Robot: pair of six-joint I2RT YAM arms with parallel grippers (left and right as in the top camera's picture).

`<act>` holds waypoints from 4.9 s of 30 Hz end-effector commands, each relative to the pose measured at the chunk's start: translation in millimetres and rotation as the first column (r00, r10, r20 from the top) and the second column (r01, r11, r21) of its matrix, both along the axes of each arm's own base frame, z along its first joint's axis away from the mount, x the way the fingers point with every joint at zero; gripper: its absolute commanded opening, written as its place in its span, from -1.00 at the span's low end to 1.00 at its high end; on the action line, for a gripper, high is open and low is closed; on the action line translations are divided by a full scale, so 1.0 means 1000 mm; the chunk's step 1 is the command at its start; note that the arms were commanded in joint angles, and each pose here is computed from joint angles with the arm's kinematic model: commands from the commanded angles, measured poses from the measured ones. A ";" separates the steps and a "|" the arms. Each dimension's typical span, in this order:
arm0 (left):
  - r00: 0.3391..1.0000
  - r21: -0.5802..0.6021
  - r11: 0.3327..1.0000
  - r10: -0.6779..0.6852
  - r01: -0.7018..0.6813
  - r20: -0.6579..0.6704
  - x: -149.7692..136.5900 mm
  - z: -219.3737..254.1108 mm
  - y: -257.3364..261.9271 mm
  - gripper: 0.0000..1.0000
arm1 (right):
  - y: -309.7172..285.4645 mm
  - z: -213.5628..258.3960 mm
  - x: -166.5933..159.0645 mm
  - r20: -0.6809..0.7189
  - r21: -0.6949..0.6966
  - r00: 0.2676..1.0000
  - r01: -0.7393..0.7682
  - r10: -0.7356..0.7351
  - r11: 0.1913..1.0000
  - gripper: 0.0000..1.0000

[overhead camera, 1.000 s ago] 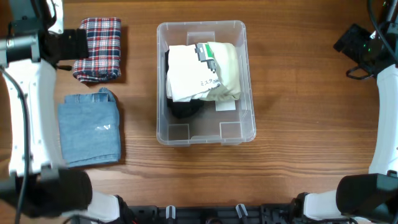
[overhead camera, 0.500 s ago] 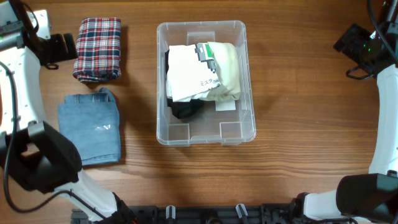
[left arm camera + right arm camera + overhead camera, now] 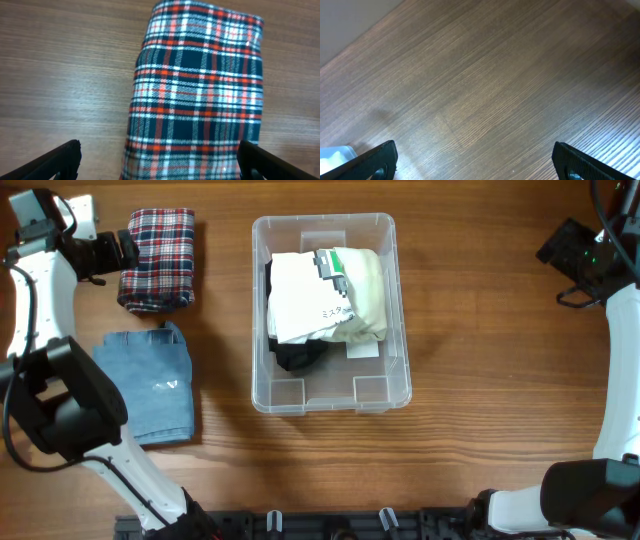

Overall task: Pack container
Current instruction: 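Close the left gripper on the plaid cloth's edge, then lift the plaid cloth and carry it into the container's lower half, then lower the plaid cloth and press it flat below the white T-shirt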

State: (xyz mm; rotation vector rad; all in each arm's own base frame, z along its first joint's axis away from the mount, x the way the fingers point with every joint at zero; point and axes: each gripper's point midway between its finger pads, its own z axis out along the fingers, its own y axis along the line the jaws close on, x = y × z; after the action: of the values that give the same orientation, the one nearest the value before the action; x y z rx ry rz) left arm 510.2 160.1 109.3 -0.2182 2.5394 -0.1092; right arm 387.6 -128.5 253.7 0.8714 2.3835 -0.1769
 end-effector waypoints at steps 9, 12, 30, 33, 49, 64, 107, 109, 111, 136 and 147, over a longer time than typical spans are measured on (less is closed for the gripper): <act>0.998 -0.140 0.990 -0.014 0.006 -0.059 0.004 -0.065 0.000 0.99 | -0.006 -0.005 -0.001 -0.019 -0.018 1.000 0.010 -0.010 1.000 1.00; 0.998 -0.219 0.976 -0.028 0.015 -0.056 0.002 -0.075 -0.003 0.99 | -0.006 -0.005 -0.001 -0.019 -0.018 1.000 0.010 -0.010 1.000 0.99; 0.992 -0.414 0.904 -0.125 0.103 -0.027 0.004 -0.085 -0.048 1.00 | -0.006 -0.005 0.000 -0.019 -0.018 1.000 0.010 -0.010 1.000 1.00; 0.991 -0.423 0.901 -0.126 0.099 -0.036 0.003 -0.085 -0.051 1.00 | -0.006 -0.005 -0.001 -0.019 -0.018 1.000 0.010 -0.011 1.000 0.99; 0.990 -0.436 0.896 -0.126 0.087 -0.061 -0.003 -0.087 -0.053 -0.06 | -0.006 -0.005 -0.001 -0.019 -0.018 1.000 0.010 -0.011 1.000 1.00; 0.988 -0.509 0.846 -0.133 0.156 0.082 0.003 -0.015 -0.067 -0.92 | -0.006 -0.005 -0.001 -0.019 -0.018 1.000 0.010 -0.011 1.000 1.00; 0.289 -0.051 0.291 -0.956 0.955 -0.045 -0.240 0.154 -0.373 -0.92 | -0.006 -0.005 -0.001 -0.019 -0.018 1.000 0.010 -0.011 1.000 1.00; 0.264 -0.056 0.268 -0.962 0.962 -0.066 -0.237 0.145 -0.377 -0.92 | -0.006 -0.005 -0.001 -0.019 -0.018 1.000 0.010 -0.010 1.000 0.99; 0.261 -0.081 0.268 -0.961 0.960 -0.087 -0.234 0.135 -0.379 -0.92 | -0.006 -0.005 0.000 -0.019 -0.018 1.000 0.010 -0.011 1.000 0.99; 0.114 -0.260 0.192 -0.951 0.946 -0.289 -0.223 0.042 -0.378 0.56 | -0.006 -0.005 0.000 -0.019 -0.018 1.000 0.010 -0.010 1.000 0.99; 0.193 -0.180 0.240 -0.951 0.954 -0.242 -0.197 0.042 -0.388 1.00 | -0.006 -0.005 0.000 -0.019 -0.018 1.000 0.010 -0.010 1.000 1.00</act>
State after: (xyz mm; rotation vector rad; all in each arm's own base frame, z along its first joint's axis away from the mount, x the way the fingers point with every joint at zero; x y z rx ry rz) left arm 303.9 -222.7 147.0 1.6438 2.5294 -0.5865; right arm 387.5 -128.5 253.6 0.8715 2.3838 -0.1770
